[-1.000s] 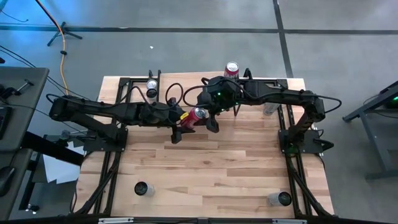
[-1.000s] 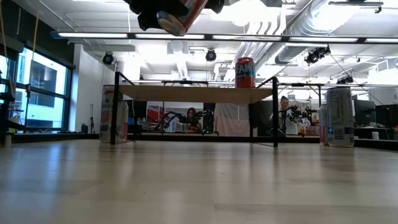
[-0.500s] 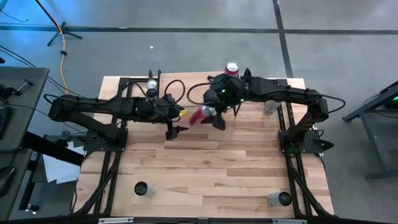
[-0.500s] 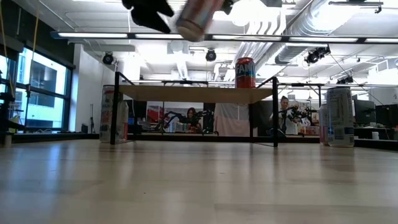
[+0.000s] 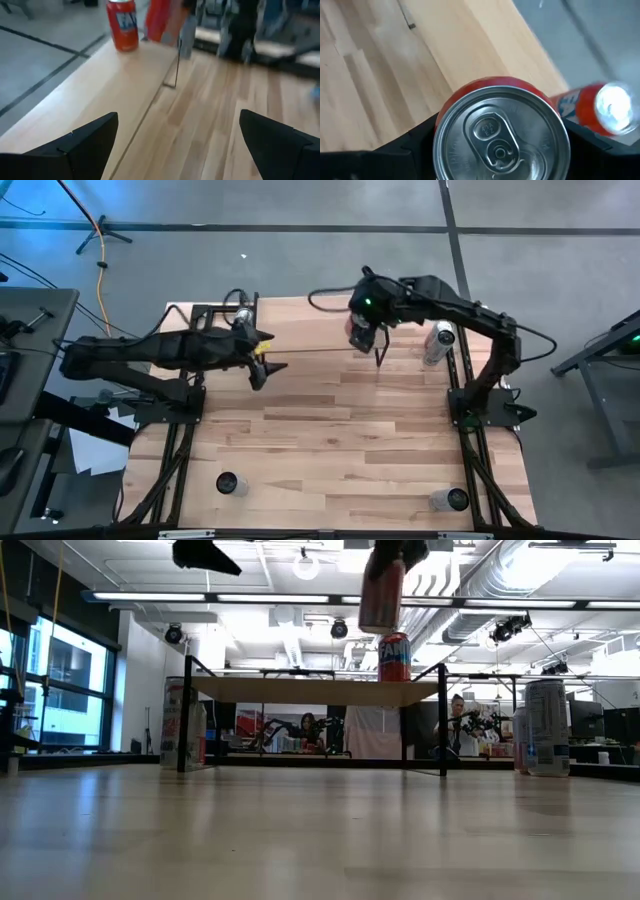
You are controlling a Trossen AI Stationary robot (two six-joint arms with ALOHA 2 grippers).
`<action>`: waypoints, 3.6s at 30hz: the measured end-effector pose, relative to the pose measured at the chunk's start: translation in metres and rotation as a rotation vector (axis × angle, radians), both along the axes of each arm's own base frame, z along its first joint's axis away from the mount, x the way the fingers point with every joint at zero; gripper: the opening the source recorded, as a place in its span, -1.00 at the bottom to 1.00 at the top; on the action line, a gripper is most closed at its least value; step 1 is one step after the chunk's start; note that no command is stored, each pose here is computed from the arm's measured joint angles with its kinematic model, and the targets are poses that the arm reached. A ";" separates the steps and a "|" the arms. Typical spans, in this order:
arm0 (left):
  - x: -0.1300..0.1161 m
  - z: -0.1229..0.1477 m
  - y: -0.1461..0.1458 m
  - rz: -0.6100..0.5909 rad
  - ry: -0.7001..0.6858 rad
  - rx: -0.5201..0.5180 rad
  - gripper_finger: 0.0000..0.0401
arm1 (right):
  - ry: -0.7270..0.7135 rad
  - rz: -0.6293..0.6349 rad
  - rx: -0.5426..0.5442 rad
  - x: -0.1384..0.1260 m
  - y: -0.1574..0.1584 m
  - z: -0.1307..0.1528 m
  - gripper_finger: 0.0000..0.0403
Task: Place canned beverage on shelf
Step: Put the orange soda can on the shelf
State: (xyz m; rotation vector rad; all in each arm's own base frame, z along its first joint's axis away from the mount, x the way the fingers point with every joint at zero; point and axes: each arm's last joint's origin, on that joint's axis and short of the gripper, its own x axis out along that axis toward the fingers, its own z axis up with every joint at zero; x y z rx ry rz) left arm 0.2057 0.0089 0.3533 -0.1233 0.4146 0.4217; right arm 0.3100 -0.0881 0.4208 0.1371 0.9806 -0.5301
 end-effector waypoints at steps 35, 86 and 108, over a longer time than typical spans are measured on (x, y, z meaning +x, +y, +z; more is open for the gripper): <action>-0.004 -0.008 -0.001 0.052 -0.099 -0.100 0.88 | 0.036 -0.489 0.271 0.019 -0.076 -0.055 0.59; -0.004 -0.009 -0.001 0.055 -0.092 -0.107 0.88 | -0.018 -0.293 0.334 0.025 -0.076 -0.052 0.60; -0.004 -0.009 -0.001 0.055 -0.094 -0.108 0.88 | 0.018 -0.182 0.283 0.026 -0.076 -0.052 0.60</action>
